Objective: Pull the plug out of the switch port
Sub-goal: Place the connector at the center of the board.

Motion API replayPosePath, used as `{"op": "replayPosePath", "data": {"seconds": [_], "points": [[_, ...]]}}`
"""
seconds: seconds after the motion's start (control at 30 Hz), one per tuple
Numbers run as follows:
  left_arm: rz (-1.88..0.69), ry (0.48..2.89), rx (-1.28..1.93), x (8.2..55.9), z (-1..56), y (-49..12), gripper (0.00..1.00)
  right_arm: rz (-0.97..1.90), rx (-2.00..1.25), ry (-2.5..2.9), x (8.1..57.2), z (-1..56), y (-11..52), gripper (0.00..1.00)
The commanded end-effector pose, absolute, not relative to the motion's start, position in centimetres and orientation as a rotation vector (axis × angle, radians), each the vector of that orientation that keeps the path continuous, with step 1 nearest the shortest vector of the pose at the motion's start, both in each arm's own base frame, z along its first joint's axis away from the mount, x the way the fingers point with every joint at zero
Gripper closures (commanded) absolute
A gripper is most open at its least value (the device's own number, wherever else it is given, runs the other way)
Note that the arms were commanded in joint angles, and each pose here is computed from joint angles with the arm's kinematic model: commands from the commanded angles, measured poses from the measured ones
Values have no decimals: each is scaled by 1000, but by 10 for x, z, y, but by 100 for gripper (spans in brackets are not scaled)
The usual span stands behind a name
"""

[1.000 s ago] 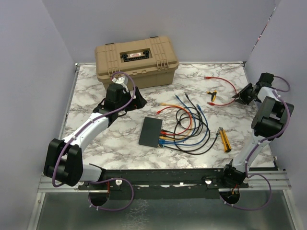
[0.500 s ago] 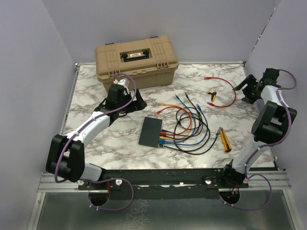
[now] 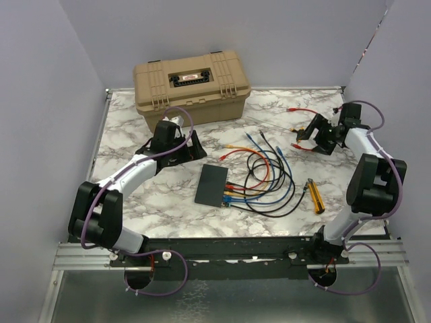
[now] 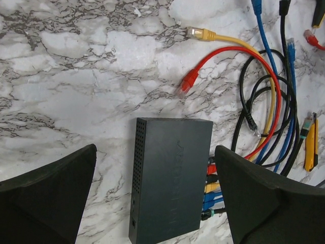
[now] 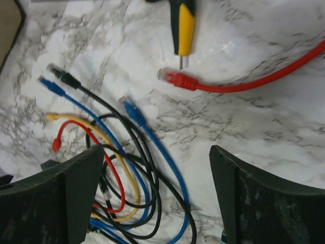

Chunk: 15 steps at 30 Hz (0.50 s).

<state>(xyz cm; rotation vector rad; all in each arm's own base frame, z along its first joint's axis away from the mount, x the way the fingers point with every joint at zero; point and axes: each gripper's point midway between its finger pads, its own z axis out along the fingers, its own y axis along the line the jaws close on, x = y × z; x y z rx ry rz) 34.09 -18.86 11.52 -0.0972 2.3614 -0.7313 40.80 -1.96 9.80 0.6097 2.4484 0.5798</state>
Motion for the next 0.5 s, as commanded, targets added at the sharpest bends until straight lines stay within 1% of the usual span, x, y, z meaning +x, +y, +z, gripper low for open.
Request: {"op": "replayPosePath", "data": {"seconds": [0.0, 0.47], "points": [[-759, 2436, -107, 330, 101, -190, 1, 672, 491, 2477, 390, 108, 13, 12], [-729, 2552, -182, 315, 74, -184, 1, 834, 163, 2534, 363, 119, 103, 8]]}}
